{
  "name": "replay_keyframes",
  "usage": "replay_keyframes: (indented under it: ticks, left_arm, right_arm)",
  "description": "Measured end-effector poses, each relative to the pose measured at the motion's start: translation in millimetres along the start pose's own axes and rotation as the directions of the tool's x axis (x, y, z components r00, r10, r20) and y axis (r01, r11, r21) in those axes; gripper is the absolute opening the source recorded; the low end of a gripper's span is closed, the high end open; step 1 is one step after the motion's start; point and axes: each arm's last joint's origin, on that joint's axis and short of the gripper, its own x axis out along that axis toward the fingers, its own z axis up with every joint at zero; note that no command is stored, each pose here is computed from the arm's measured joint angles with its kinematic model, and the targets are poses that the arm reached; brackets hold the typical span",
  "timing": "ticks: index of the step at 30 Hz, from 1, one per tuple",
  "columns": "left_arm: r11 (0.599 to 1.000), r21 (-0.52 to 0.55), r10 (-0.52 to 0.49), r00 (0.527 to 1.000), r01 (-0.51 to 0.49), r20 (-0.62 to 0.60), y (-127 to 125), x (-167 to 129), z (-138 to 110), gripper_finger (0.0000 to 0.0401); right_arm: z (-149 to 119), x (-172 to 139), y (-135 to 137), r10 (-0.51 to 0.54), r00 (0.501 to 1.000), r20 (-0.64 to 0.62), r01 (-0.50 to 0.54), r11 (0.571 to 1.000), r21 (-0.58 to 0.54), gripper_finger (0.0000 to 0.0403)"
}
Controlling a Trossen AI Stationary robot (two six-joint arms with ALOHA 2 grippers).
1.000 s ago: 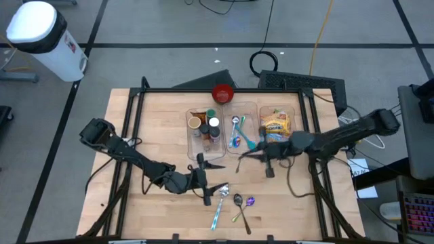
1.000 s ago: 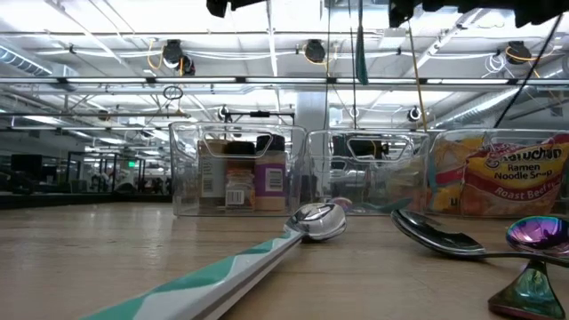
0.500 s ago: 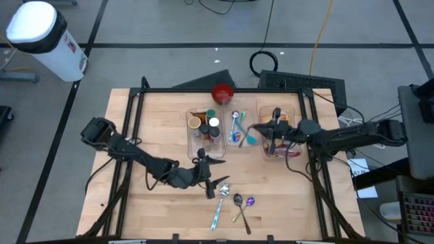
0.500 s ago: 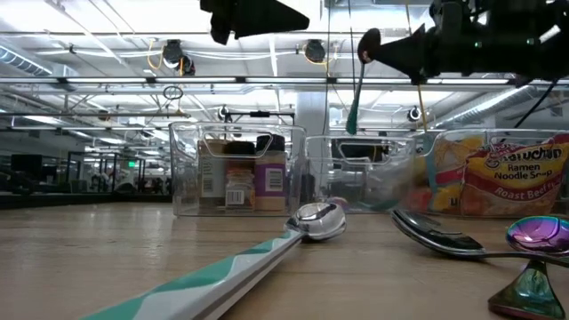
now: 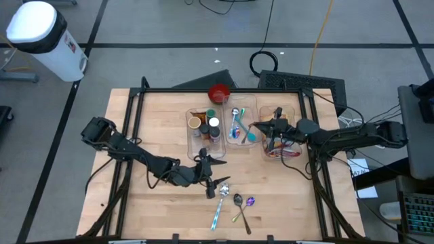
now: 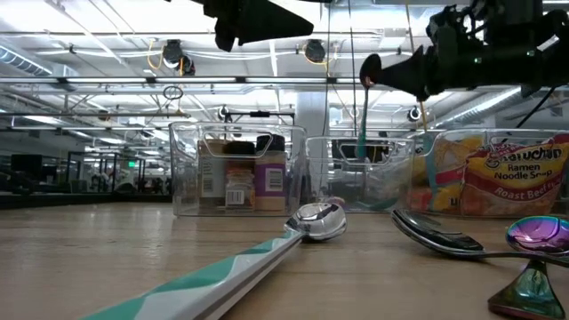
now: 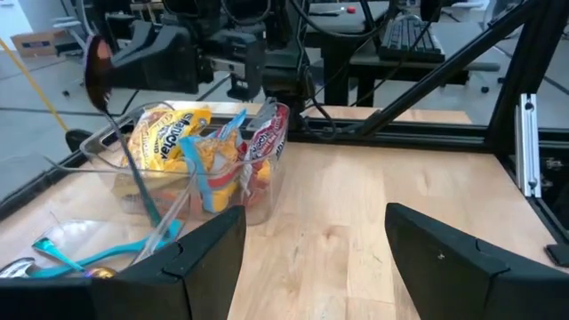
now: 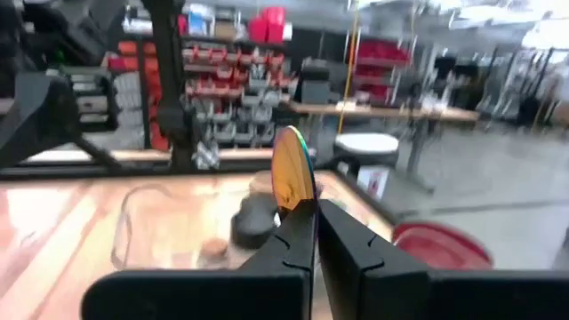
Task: Pick & Place Food Item
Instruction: Put the left purple spoon into the middle transparent bin
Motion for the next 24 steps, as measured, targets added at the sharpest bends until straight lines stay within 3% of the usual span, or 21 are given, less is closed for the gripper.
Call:
replay_keyframes:
  ticks: [7,14,19,24]
  left_arm:
    - [1.0,0.004,0.001,1.0,-0.001,-0.005,0.1,0.0,-0.6,0.0271]
    - [1.0,0.006,0.001,1.0,-0.001,-0.008,0.1,0.0,-0.9,0.0271]
    - [1.0,0.008,0.001,1.0,-0.001,-0.011,-0.2,-0.2,-1.3,0.0271]
    - [1.0,0.008,0.001,1.0,-0.001,-0.012,-0.2,-0.2,-1.3,0.0271]
  right_arm:
    - [2.6,-0.3,1.4,0.055,0.998,0.013,-0.056,0.986,0.157,0.0]
    - [7.6,0.4,5.0,0.178,0.983,0.039,-0.181,0.931,0.316,0.0]
    - [6.2,0.4,5.0,0.175,0.984,0.024,-0.174,0.944,0.279,0.0]
    - [-3.3,0.4,2.6,0.08,0.994,-0.08,-0.064,0.979,0.194,0.0]
